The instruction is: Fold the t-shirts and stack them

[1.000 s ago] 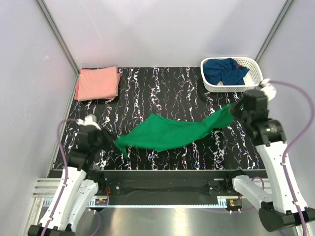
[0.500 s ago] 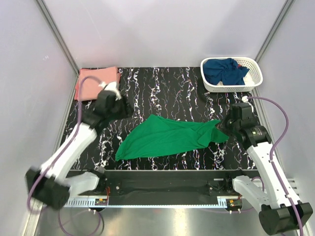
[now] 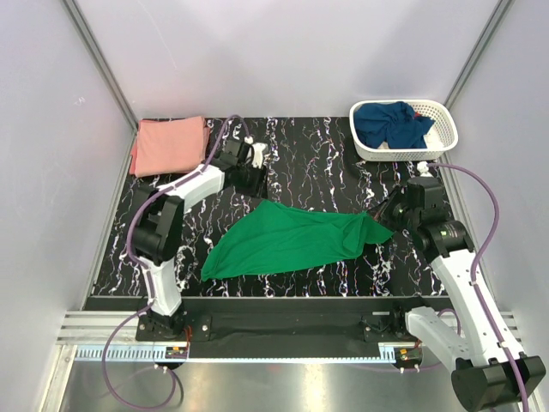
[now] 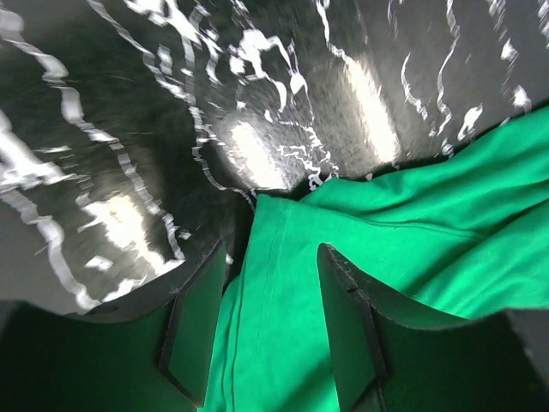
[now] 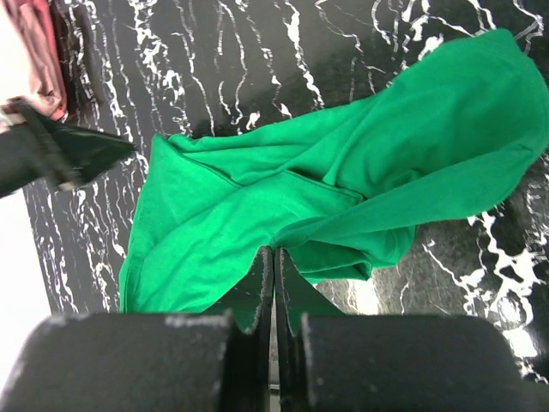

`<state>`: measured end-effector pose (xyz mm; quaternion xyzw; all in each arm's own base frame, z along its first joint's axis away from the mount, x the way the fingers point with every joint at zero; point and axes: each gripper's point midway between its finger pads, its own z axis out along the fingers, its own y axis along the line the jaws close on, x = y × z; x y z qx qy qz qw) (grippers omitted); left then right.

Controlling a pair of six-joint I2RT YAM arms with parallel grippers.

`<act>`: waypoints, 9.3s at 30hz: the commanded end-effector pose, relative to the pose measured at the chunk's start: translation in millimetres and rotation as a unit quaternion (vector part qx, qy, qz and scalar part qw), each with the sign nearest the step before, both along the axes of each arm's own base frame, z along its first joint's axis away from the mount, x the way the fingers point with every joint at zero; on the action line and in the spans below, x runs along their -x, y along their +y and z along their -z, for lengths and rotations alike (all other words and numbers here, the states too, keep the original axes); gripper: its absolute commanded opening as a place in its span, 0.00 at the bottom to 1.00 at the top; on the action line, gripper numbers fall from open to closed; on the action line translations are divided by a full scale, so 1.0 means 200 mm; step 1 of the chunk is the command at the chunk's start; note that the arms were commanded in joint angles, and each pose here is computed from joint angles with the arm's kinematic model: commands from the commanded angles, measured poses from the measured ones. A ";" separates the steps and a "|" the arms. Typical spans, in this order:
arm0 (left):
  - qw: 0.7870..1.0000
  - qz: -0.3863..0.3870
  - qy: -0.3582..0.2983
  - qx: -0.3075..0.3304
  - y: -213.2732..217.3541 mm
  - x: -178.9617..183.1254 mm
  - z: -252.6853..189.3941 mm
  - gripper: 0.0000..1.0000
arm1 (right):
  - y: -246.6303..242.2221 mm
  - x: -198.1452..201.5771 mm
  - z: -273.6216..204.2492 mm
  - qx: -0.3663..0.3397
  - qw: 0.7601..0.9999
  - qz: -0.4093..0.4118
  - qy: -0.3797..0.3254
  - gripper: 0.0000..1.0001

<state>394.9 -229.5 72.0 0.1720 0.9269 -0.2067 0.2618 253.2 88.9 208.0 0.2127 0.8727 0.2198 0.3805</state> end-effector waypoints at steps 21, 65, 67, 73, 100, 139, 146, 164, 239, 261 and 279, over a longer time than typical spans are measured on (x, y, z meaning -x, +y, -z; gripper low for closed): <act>0.999 0.022 -0.021 0.025 -0.08 -0.08 -0.05 0.00 | -0.03 -0.10 -0.04 0.029 0.999 -0.003 -0.034 0.00; 0.766 -0.214 -0.555 0.245 0.85 1.07 -2.46 0.00 | -0.32 0.40 -2.15 0.016 0.843 0.105 -0.527 0.00; 0.752 -0.204 -0.567 0.268 0.86 1.24 -2.48 0.00 | -0.33 0.51 -2.12 0.011 0.841 0.101 -0.532 0.00; 0.740 -0.157 -0.567 0.325 0.82 1.60 -2.53 0.00 | -0.44 1.00 -2.16 -0.014 0.804 0.124 -0.582 0.00; 0.842 -0.344 -0.409 0.077 0.99 0.27 -1.41 0.00 | 0.02 -0.75 -1.10 0.096 0.921 -0.026 -0.376 0.00; 0.899 -0.259 -0.342 0.092 1.21 -0.54 -0.77 0.00 | 0.23 -1.81 -0.33 0.023 0.965 -0.108 -0.236 0.00; 0.893 -0.281 -0.344 0.066 1.28 -0.42 -0.80 0.00 | 0.09 -1.59 -0.33 0.015 0.984 -0.071 -0.163 0.00; 0.911 -0.315 -0.260 0.062 1.26 -0.16 -0.52 0.00 | -0.07 -1.00 -0.12 0.047 0.998 -0.032 -0.023 0.00; 0.926 -0.378 0.021 0.017 1.19 -0.06 0.09 0.14 | -0.02 -0.47 0.88 -0.036 0.983 0.016 0.178 0.42; 0.896 -0.441 0.045 -0.009 1.19 0.21 0.15 0.36 | -0.01 -0.51 0.85 -0.045 0.987 0.021 0.152 0.00; 0.862 -0.506 0.026 -0.010 1.24 0.30 0.20 0.44 | 0.01 -0.51 0.79 -0.055 0.989 0.012 0.137 0.00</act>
